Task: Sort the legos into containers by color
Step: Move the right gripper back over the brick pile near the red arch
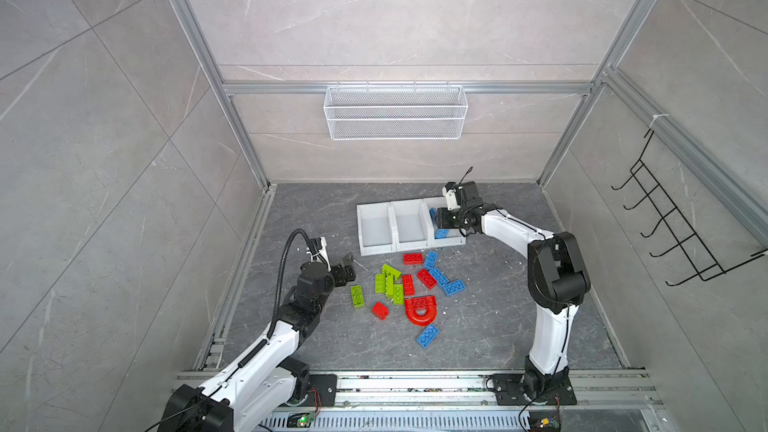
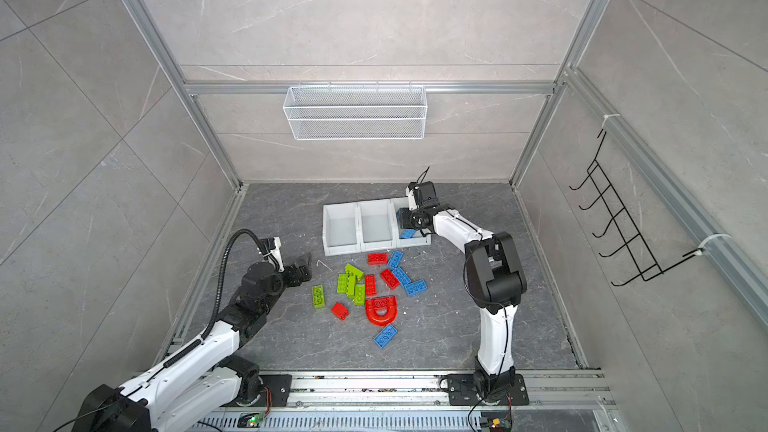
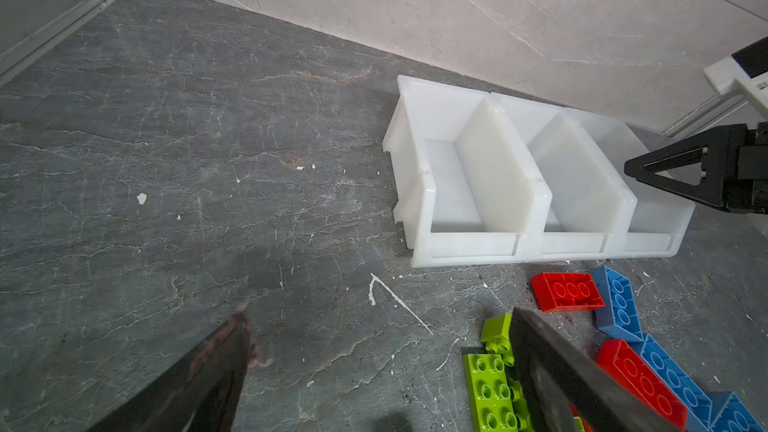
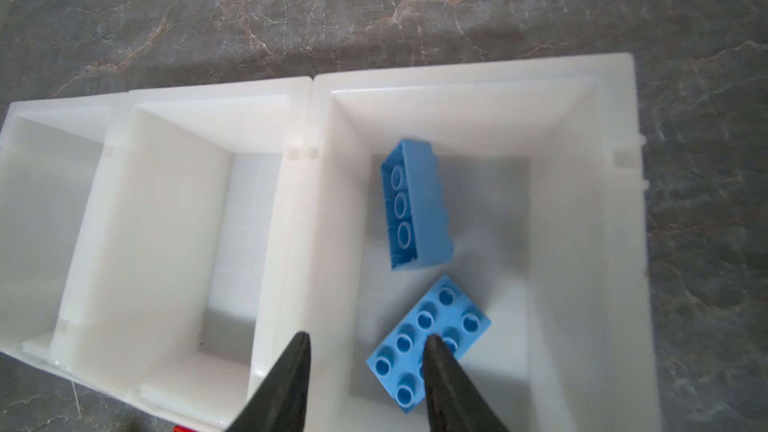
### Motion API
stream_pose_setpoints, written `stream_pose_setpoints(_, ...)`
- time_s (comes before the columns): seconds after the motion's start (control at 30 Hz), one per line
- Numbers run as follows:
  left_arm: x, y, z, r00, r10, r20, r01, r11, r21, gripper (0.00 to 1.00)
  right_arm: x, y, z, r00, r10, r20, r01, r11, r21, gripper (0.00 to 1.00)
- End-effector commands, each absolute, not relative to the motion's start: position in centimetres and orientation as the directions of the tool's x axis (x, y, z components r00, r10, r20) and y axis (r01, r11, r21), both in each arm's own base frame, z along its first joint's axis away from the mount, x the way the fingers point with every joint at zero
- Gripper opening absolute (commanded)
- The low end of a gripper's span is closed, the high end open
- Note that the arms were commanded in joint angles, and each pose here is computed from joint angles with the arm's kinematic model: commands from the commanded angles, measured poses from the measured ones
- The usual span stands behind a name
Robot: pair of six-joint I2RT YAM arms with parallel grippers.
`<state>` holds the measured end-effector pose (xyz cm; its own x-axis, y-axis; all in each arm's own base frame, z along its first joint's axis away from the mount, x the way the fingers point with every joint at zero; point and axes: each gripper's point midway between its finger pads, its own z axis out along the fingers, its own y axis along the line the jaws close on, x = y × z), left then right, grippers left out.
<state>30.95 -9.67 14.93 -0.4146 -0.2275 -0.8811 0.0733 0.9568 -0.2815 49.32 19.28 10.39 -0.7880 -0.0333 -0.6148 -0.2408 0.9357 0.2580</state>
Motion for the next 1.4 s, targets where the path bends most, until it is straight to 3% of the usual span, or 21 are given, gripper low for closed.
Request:
stream_pose_setpoints(0.0, 31.6, -10.1, 17.4, -0.357, -0.225, -0.907, 0.107, 0.954, -0.279, 0.99, 47.3, 18.6, 14.4, -0.766, -0.047, -0.641, -0.261, 0.934, 0.243, 0.47)
stream_pose_setpoints(0.23, 31.3, -10.0, 17.8, -0.342, -0.235, -0.910, 0.116, 0.950, -0.289, 0.99, 40.3, 18.2, 16.7, -0.760, -0.013, -0.650, -0.275, 0.912, 0.304, 0.49)
stream_pose_setpoints(0.53, 31.1, -8.9, 18.3, -0.322, -0.224, -0.920, 0.070, 0.963, -0.259, 0.99, 22.8, 22.7, 12.9, -0.776, -0.230, -0.587, -0.444, 0.861, 0.249, 0.65)
stream_pose_setpoints(0.67, 31.1, -8.9, 18.4, -0.327, -0.237, -0.915, 0.064, 0.960, -0.271, 0.99, 17.3, 24.2, 11.4, -0.730, -0.362, -0.580, -0.545, 0.820, 0.174, 0.74)
stream_pose_setpoints(0.87, 31.1, -8.6, 18.4, -0.325, -0.233, -0.917, 0.052, 0.963, -0.263, 0.99, 14.0, 24.9, 8.6, -0.674, -0.568, -0.473, -0.635, 0.772, -0.022, 0.83)
stream_pose_setpoints(1.37, 31.0, -8.3, 18.6, -0.316, -0.234, -0.920, 0.040, 0.965, -0.260, 0.99, 13.5, 26.6, 5.2, -0.643, -0.681, -0.352, -0.696, 0.710, -0.103, 0.94)
